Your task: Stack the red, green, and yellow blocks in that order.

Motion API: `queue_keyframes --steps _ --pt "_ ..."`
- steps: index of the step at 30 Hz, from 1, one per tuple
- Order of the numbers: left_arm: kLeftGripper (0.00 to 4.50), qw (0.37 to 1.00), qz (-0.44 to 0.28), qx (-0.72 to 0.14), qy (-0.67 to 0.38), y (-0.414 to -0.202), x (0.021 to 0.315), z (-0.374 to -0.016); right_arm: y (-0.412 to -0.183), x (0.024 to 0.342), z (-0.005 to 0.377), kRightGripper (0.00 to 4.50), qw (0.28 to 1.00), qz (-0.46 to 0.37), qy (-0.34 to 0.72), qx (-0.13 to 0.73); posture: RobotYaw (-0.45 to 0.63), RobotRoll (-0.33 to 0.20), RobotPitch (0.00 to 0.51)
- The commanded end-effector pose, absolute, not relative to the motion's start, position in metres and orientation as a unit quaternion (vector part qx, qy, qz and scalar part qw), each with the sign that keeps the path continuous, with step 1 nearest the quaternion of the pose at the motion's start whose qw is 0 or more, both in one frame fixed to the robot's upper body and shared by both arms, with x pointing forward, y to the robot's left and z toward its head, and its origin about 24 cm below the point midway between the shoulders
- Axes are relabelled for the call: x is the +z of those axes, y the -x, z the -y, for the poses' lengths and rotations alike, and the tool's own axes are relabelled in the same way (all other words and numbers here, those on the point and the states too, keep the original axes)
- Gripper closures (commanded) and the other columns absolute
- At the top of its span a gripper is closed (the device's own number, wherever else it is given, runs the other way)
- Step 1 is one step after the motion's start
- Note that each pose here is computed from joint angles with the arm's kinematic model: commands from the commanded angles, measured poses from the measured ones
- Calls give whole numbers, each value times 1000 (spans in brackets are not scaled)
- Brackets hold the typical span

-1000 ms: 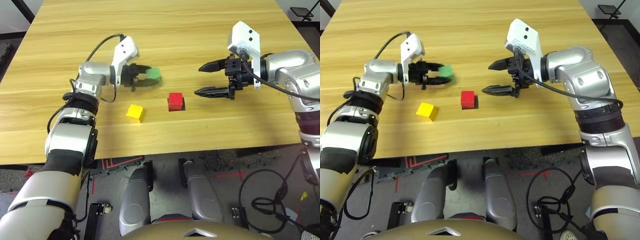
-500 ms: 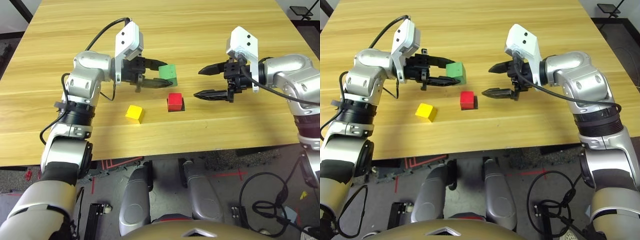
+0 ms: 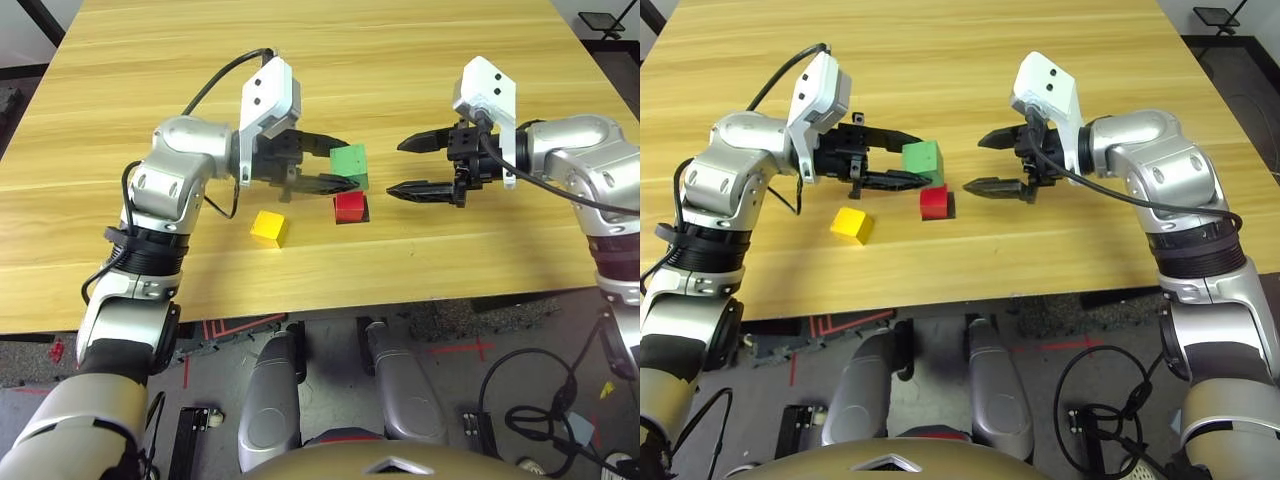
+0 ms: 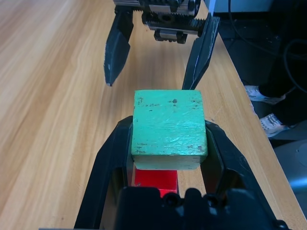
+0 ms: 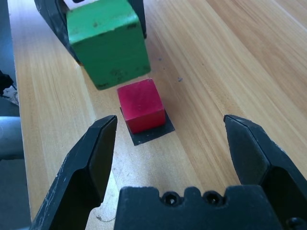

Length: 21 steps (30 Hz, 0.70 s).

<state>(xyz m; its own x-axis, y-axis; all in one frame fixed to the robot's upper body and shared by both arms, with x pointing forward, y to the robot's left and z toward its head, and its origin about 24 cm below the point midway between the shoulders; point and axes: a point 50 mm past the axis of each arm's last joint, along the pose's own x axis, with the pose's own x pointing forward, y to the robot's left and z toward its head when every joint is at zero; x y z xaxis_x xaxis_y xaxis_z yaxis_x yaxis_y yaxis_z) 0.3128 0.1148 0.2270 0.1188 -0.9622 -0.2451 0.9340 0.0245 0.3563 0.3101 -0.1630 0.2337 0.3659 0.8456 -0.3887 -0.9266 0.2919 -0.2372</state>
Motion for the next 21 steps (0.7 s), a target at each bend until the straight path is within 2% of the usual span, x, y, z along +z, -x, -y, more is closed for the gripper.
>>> queue_keyframes --steps 1,21 --pt "2425 704 21 -671 -231 -310 218 -113 -306 234 161 0 797 -88 212 559 156 10 278" --pt "2425 695 7 -681 -232 -317 197 -95 -303 235 159 0 801 -83 207 556 134 7 287"
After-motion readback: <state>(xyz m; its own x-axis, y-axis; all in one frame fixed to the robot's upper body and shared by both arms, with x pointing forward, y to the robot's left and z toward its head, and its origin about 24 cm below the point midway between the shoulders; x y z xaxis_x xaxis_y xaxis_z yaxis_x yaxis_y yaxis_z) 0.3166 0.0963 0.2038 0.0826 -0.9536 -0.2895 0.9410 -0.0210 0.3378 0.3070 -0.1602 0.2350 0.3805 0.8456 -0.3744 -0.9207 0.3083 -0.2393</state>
